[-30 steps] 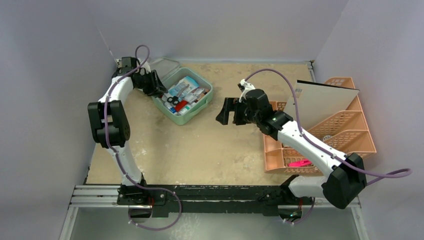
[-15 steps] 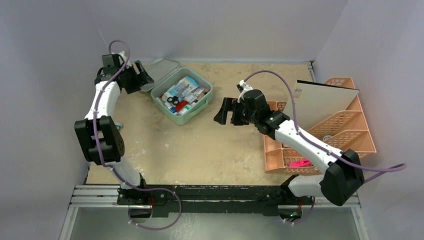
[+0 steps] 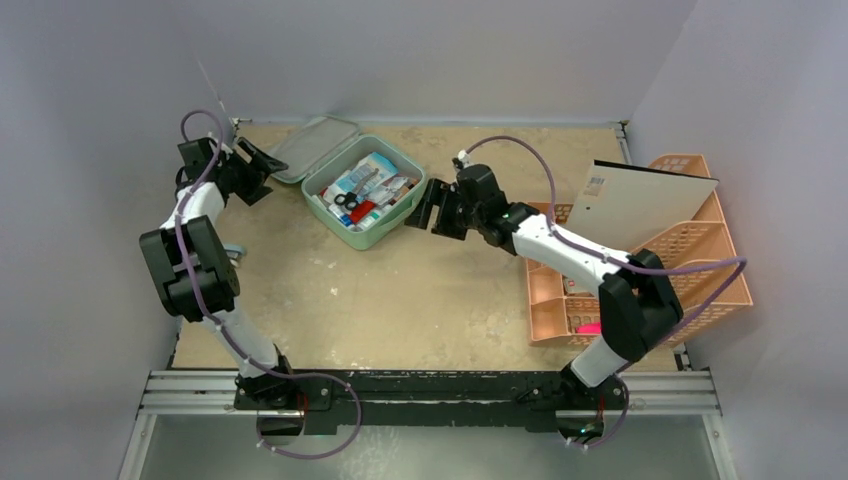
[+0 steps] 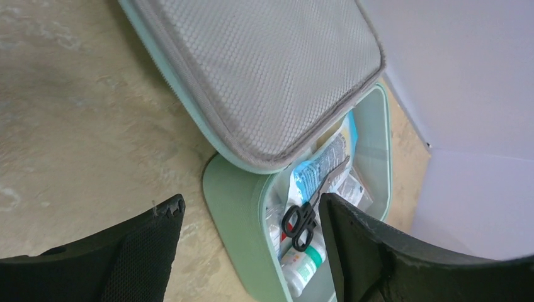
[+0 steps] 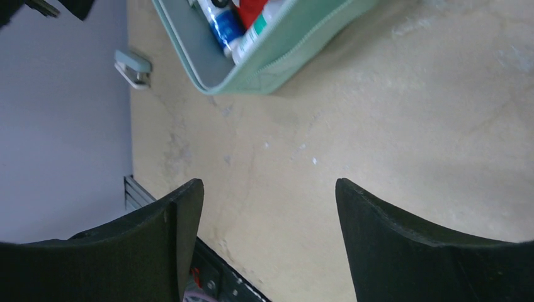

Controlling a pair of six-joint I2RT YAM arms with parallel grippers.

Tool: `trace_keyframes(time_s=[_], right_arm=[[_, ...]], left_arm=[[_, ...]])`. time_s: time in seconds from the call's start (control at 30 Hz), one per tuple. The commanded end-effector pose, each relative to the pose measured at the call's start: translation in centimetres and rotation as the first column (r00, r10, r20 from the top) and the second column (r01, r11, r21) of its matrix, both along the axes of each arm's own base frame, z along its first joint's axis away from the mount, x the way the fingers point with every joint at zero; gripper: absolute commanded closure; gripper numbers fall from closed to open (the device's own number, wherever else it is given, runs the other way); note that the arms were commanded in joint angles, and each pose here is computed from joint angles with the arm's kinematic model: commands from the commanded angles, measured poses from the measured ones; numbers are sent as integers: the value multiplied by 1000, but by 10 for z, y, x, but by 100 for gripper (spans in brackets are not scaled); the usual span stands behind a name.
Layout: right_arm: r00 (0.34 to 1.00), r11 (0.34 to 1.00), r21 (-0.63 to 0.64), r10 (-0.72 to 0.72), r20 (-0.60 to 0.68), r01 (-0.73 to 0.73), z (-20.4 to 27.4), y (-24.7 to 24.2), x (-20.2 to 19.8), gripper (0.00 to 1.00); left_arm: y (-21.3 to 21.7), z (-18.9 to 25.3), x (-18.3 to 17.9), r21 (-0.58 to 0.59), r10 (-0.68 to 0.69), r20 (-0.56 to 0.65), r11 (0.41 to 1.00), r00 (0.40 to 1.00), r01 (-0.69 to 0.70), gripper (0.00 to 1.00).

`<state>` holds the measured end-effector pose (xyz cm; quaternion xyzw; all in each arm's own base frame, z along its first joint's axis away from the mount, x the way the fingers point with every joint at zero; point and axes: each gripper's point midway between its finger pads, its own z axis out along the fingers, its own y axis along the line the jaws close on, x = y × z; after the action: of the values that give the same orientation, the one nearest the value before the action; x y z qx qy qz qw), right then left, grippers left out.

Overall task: Organize the medicine kit
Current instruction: Close the medicine box at the center of the board.

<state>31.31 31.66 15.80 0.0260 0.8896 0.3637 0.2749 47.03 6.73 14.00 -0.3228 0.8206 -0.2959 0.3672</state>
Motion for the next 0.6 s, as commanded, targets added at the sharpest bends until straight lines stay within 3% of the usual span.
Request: trace_keyframes(time_s=[0.0, 0.2, 0.57], right_arm=[[996, 990, 115, -84, 28, 81, 31, 26, 36, 23], [995, 988, 117, -93, -34, 97, 14, 53, 64, 29], [983, 988, 5, -153, -106, 154, -27, 62, 92, 39]], left_arm=[[-3, 2, 20, -60, -10, 54, 998, 998, 14, 23], [-3, -20, 34, -145, 17, 35, 989, 999, -12, 23], [-7, -7, 60, -169, -39, 207, 983, 977, 75, 23]])
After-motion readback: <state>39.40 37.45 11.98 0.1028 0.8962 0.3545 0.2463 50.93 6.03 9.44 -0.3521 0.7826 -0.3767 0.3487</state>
